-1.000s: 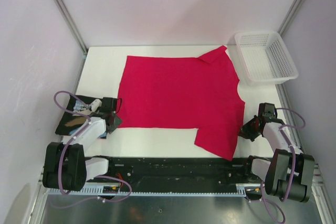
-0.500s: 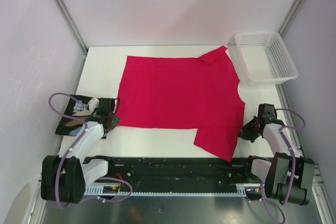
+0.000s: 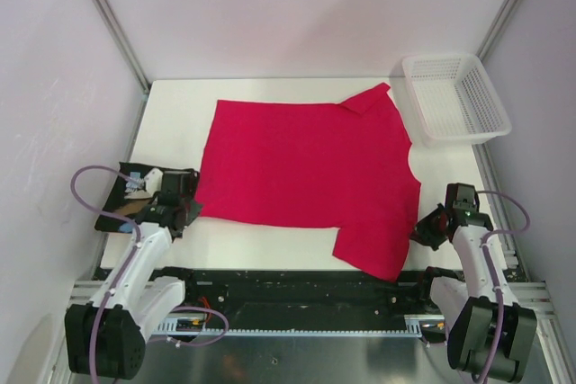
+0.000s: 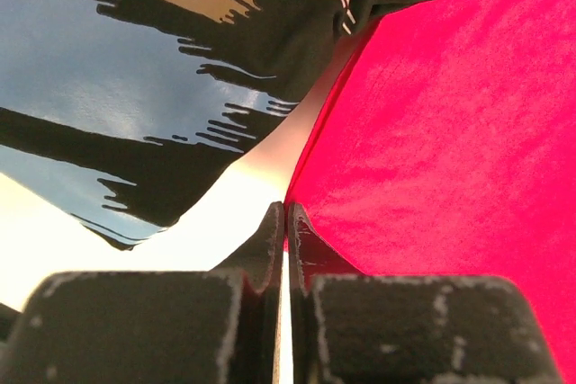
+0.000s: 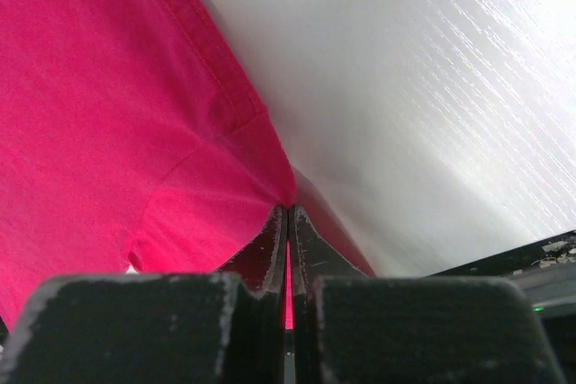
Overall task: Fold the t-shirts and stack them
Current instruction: Fold the flattened tshirt in 1/3 of the way
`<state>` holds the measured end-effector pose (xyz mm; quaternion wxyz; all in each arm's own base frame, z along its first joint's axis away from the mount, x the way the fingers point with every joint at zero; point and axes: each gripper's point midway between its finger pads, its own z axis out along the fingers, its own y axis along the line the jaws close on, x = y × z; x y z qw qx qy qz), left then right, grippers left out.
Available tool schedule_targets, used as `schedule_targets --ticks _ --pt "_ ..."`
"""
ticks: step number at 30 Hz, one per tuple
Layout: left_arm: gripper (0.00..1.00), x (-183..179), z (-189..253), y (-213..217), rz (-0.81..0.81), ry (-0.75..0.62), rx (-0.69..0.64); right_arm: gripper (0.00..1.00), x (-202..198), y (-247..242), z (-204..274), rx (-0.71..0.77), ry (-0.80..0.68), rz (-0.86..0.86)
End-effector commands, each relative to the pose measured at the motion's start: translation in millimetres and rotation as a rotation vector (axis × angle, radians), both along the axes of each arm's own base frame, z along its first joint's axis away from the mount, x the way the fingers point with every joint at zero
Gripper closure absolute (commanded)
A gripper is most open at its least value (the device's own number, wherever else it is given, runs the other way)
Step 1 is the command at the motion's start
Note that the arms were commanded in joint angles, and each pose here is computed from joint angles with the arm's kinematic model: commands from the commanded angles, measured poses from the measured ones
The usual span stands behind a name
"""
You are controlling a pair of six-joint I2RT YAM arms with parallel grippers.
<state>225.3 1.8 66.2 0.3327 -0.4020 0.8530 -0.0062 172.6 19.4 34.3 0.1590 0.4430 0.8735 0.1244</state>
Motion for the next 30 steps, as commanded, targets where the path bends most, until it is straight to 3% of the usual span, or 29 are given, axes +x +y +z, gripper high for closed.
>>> schedule_targets --ticks 1,7,17,30 --pt "1.0 22.2 35.6 3.3 -0.051 -0.055 0.061 1.0 15.4 -1.1 23.3 -0.011 -0.084 0.03" --pt "1.0 87.6 54.5 -7.2 -0.129 -0.054 0.08 1.0 77.5 0.5 47.2 -0.051 -0.204 0.148" --pt "1.0 179.0 24.3 -29.8 -0.249 0.042 0.059 1.0 191.2 25.9 53.8 -0.083 -0.229 0.277" --pt "1.0 185.7 22.7 -8.6 -0.205 0.05 0.074 1.0 214.5 -4.3 38.0 -0.085 -0.193 0.219"
